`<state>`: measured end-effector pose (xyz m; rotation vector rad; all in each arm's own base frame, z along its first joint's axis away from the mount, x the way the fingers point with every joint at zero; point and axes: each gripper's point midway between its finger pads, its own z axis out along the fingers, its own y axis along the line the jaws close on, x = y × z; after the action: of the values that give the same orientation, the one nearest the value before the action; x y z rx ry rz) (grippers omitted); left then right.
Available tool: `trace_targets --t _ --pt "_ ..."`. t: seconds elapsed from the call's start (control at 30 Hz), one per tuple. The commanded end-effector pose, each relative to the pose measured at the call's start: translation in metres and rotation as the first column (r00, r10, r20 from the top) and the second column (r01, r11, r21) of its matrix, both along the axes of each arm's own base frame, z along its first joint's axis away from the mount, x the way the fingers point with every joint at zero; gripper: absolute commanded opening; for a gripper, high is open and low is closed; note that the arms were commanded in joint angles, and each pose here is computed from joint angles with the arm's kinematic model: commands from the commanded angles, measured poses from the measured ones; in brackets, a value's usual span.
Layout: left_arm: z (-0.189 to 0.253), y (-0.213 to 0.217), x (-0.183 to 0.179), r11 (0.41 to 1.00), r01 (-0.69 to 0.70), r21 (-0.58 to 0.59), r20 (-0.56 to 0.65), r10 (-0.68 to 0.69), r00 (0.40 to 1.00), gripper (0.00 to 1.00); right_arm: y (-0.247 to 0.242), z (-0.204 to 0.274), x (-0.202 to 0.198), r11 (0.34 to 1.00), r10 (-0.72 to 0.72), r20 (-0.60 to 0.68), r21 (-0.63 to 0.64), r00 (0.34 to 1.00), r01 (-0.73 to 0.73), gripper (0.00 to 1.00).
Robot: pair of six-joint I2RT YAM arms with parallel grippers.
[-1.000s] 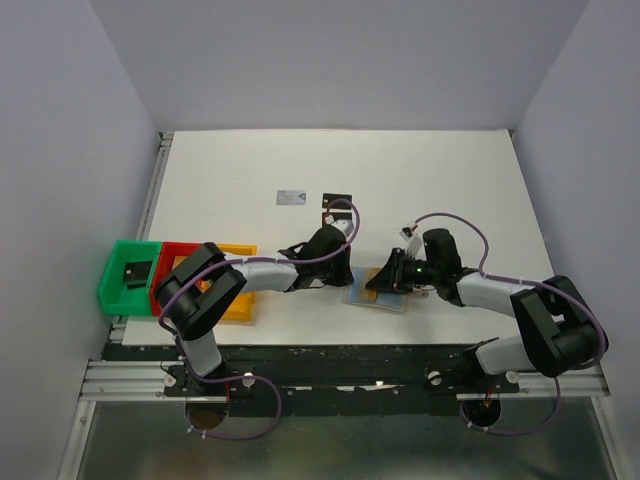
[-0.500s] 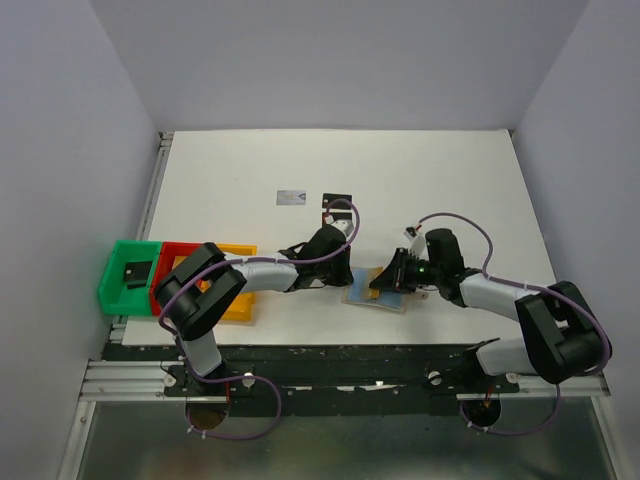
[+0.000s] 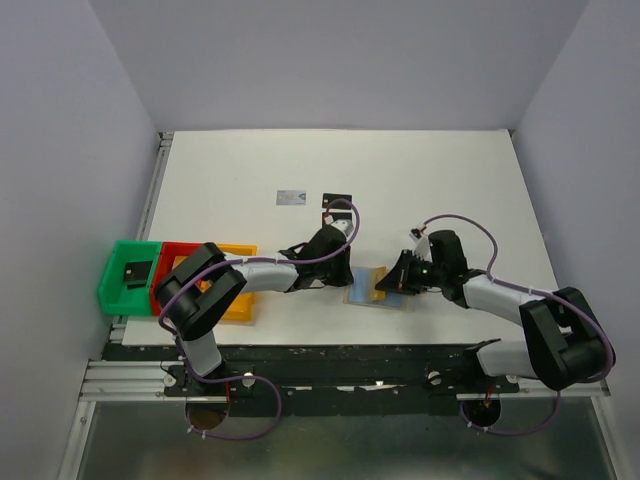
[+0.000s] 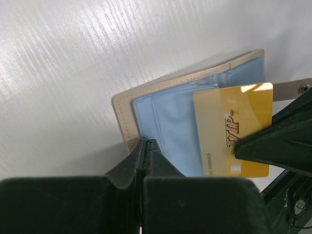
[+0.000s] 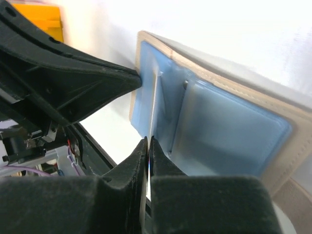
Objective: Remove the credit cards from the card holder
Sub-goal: Remove the credit card from the card holder.
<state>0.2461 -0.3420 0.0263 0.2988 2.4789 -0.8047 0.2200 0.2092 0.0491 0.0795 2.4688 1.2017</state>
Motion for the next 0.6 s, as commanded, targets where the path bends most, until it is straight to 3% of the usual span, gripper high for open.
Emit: trace_targets --t 0.0,0.13,0.27,0.57 --pt "-0.035 0.035 -0.018 0.987 -0.024 0.161 -0.063 0.034 0.997 0.00 -0.018 -0.014 -0.001 0.994 -0.060 -0.022 -0.093 0.998 0.058 0.09" --pt "-0.029 0.034 -0.016 0.988 -0.017 0.154 -0.044 0.024 0.999 0.00 -0.027 -0.018 0.000 0.985 -0.108 -0.041 -0.138 0.993 0.101 0.00" --pt "-0.016 0.029 -0.013 0.990 0.008 0.140 -0.021 -0.005 1.000 0.04 -0.043 -0.011 -0.001 0.964 -0.168 -0.023 -0.211 0.986 0.159 0.00" --pt "0.069 -0.001 0.011 0.999 0.047 0.002 0.135 -0.047 0.990 0.72 -0.070 0.050 0.008 0.924 -0.165 0.189 -0.315 0.968 0.219 0.00"
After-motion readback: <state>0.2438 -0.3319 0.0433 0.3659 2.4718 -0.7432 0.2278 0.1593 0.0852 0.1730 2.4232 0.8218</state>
